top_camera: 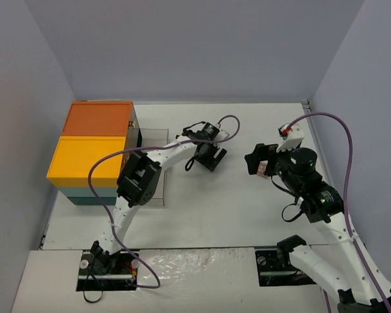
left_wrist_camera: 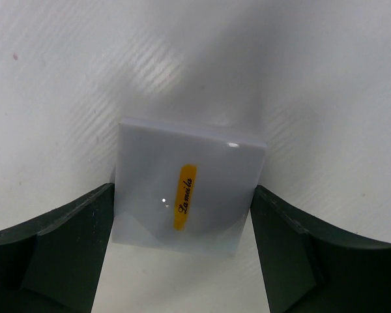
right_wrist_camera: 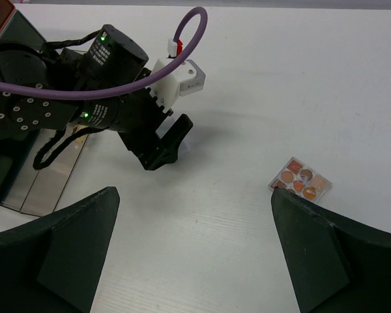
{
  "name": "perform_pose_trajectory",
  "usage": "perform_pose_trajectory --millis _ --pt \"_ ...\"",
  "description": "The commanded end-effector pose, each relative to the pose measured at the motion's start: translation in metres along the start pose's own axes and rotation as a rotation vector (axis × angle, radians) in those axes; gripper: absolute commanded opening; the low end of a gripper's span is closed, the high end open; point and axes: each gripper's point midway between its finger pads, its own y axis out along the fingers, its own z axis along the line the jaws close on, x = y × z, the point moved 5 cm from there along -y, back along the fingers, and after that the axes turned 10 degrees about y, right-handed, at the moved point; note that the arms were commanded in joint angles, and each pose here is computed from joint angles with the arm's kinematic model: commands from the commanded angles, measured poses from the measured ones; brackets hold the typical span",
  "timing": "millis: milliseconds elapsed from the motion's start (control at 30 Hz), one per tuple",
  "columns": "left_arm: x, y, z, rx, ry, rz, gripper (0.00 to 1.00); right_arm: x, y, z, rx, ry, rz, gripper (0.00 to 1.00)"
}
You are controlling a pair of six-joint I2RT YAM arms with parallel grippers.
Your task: Organize the makeup
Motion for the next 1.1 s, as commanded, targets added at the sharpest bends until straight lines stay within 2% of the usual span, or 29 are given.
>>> perform_pose_trajectory --millis 0,233,400,667,1067 --pt "0.009 -0.048 -0.001 0.058 -0.064 -0.065 0.54 0.012 0.002 0.001 0.003 -0.015 -0.057 1.0" --pt "0.021 -0.131 0.013 0.195 -0.149 -0.169 0.55 0.014 0.004 0.002 0.005 -0.017 -0.059 1.0" --pt "0.001 -0.182 0.036 0.309 -0.286 -0.212 0.55 0.013 0.005 0.002 0.008 -0.017 -0.057 1.0" --pt "-0.063 -0.199 0.066 0.436 -0.433 -0.123 0.56 0.007 0.011 0.0 -0.001 -0.018 -0.043 1.0" --pt "-0.113 -0.19 0.084 0.497 -0.521 -0.025 0.61 0.0 0.021 -0.002 -0.01 -0.004 -0.011 1.0"
